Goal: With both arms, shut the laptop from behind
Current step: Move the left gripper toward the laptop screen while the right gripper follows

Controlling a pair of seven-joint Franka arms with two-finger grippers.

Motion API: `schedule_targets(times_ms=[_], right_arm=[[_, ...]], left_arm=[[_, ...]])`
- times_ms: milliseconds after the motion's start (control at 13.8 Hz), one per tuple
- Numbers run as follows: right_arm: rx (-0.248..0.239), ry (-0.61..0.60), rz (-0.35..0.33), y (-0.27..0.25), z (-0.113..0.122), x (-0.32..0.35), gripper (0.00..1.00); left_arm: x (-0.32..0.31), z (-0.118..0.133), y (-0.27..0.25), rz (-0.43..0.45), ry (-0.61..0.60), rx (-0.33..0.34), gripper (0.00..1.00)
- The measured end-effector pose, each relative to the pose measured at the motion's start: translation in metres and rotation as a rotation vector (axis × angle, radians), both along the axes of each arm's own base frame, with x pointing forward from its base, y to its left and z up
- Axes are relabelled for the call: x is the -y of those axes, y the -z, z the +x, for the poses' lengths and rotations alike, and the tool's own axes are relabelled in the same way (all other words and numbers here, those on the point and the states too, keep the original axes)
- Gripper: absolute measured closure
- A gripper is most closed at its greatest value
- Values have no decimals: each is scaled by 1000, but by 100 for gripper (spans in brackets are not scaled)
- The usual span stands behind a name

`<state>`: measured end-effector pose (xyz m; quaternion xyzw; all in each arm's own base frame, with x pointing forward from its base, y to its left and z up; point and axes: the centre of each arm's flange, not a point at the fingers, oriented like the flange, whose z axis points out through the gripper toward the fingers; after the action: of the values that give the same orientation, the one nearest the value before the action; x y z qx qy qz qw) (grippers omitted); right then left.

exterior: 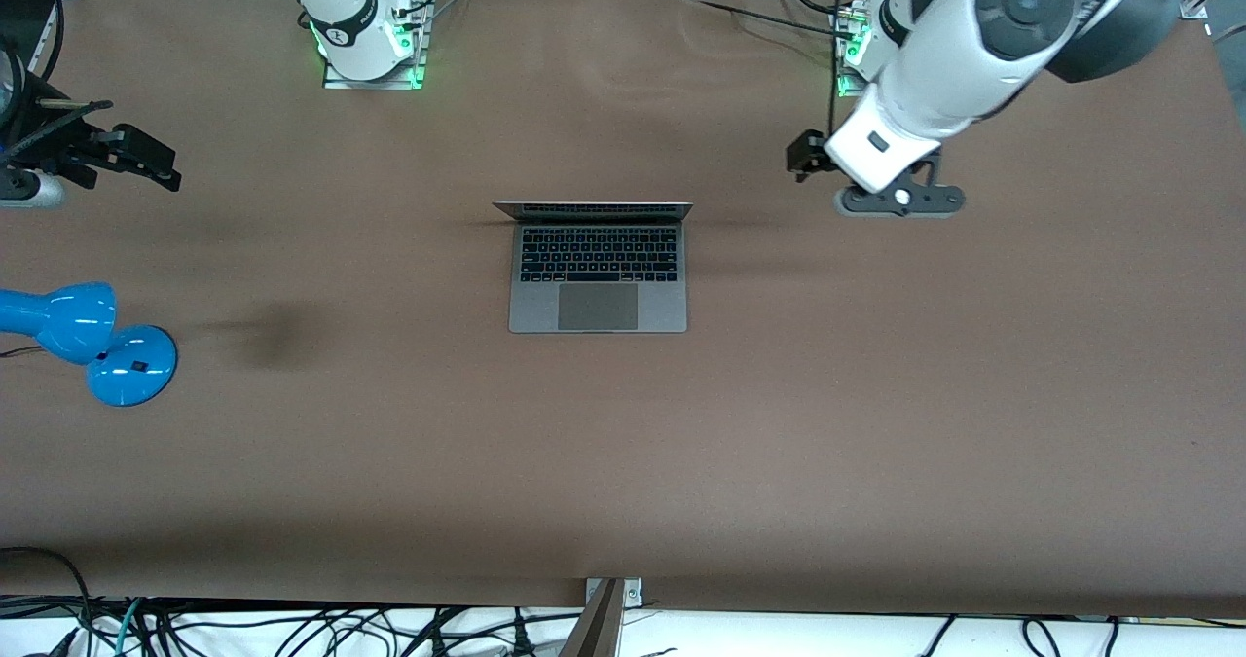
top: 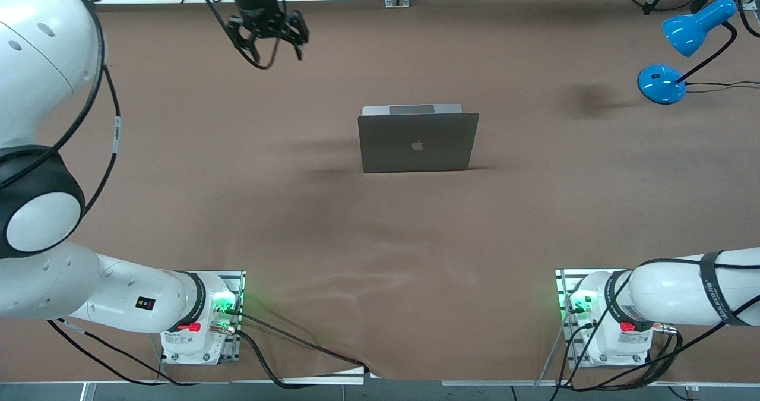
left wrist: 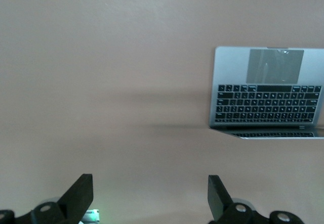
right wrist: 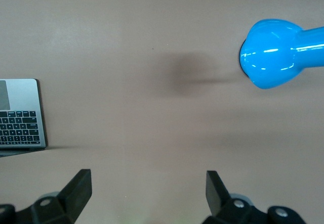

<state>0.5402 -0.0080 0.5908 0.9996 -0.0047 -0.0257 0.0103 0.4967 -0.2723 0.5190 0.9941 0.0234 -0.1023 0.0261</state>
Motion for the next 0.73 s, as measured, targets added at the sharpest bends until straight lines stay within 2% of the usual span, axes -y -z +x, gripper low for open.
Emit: schedule_targets(times_ms=[291, 436, 727], right_arm=[[-5, -2, 1, 2, 0, -1, 0], [-28, -24, 4, 11, 4, -11, 0], [-181, -132, 13, 63, 10, -81, 0]], left_arm=[[46, -26, 18, -2, -23, -45, 0], [65, -35, 29, -6, -52, -80, 0], [104, -53, 57, 2, -102, -152, 0]])
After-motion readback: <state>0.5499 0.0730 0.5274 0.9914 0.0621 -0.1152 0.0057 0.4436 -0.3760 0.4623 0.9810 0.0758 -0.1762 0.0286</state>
